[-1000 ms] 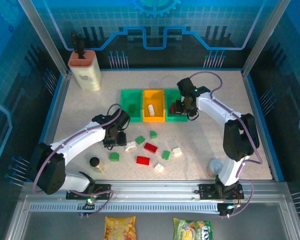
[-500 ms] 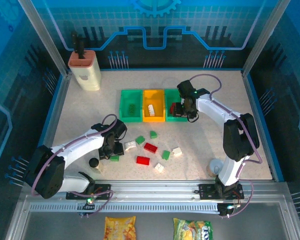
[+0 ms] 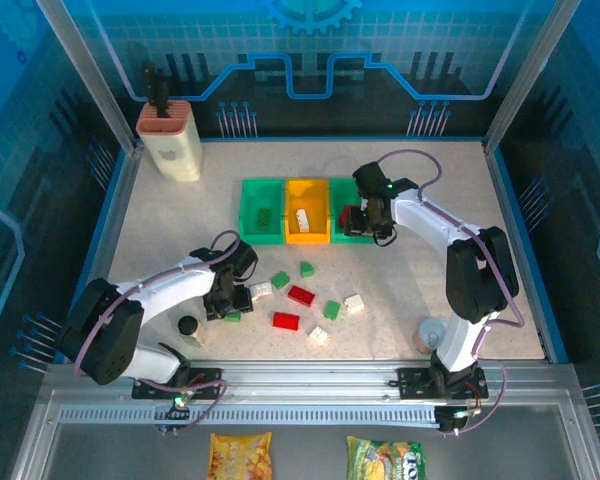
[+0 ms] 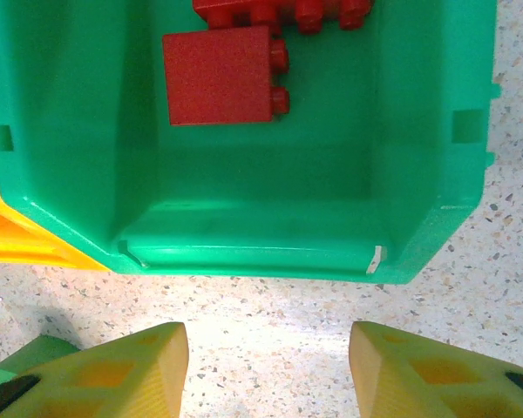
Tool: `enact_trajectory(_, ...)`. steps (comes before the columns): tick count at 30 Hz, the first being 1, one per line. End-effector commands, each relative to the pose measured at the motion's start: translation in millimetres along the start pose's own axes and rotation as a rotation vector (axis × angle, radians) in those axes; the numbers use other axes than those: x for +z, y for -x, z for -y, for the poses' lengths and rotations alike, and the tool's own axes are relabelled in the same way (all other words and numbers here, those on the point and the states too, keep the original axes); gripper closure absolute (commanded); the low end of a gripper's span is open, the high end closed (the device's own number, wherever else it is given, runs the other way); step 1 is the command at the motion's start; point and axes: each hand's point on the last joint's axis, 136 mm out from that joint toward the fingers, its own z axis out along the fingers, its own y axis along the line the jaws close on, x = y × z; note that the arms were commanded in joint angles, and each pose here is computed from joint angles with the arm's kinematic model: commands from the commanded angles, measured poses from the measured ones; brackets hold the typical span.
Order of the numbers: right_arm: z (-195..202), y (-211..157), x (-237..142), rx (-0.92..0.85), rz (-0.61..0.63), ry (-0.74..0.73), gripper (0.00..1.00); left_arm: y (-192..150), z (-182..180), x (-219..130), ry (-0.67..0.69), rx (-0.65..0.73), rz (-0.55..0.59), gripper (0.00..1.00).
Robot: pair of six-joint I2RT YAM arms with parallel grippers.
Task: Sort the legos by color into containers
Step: Pick up the lego from the bottom-left of the table.
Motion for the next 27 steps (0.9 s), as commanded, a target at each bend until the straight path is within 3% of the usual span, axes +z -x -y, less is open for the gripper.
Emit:
enact_trajectory(1, -5.1, -5.3, -4.5, -0.019, 0.0, 0.013, 0.47, -7.5, -1.9, 7.3, 0.006, 0.019, -0.031, 0.4)
enact_trajectory(20, -8.5, -13.1, 2.5, -0.042, -0.024, -0.004, 0.48, -3.2, -2.0, 18.6, 0.035, 0.043, -0.033, 0.43)
enact_trajectory(27, -7.3, -12.5, -0.3, -0.045, -0.017, -0.009, 0.48, 0.8, 1.1, 12.0, 0.025, 0.05, -0.018, 0.5)
